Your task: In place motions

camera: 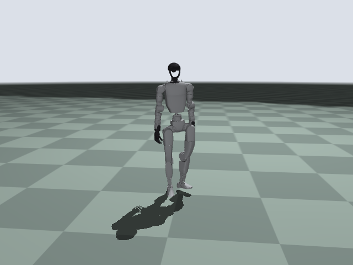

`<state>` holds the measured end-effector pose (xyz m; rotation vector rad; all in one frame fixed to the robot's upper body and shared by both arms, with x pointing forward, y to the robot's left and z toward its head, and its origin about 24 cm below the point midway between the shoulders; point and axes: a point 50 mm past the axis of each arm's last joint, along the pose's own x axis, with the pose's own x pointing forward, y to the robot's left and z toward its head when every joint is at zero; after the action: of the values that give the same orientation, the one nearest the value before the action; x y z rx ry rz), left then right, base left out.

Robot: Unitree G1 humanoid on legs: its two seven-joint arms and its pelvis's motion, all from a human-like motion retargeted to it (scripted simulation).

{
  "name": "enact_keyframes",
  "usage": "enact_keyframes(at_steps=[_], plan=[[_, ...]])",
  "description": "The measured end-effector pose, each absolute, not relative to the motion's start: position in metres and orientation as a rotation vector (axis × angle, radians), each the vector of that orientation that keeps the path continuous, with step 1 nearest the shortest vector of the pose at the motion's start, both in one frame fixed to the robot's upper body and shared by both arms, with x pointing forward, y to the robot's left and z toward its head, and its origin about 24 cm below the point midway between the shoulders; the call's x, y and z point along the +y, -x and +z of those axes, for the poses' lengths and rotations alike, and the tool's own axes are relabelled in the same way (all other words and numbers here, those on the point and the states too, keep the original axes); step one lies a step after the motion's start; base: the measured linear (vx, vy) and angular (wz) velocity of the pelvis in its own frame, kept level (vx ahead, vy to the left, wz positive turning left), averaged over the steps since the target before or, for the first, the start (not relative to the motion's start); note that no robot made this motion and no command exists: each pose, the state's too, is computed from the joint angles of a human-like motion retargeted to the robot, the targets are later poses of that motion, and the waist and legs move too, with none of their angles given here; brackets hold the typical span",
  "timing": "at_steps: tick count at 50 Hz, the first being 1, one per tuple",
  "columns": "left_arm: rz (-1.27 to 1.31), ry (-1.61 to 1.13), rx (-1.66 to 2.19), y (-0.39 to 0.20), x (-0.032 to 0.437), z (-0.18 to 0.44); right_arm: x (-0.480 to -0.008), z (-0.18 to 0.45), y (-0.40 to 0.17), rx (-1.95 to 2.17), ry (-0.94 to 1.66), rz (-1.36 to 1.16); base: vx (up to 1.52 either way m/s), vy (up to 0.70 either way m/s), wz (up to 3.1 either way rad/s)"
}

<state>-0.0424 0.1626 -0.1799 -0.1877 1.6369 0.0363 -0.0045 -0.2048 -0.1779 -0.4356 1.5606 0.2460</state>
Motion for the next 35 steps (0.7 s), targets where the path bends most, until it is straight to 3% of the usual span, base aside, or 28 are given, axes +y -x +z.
enact_keyframes(at_steps=[8, 25, 35], plan=[[-0.055, 0.041, 1.533, 0.014, 0.182, -0.18, -0.208, -0.173, 0.05, 1.724, 0.31, 0.106, -0.02, -0.01, -0.04], [-0.028, 0.076, 1.614, 0.033, 0.18, -0.18, -0.2, -0.178, -0.026, 1.441, 0.287, 0.168, -0.02, 0.01, -0.15], [-0.028, 0.107, 1.648, 0.043, 0.174, -0.179, -0.195, -0.179, -0.016, 1.467, 0.339, 0.253, 0.0, 0.0, 0.0]])
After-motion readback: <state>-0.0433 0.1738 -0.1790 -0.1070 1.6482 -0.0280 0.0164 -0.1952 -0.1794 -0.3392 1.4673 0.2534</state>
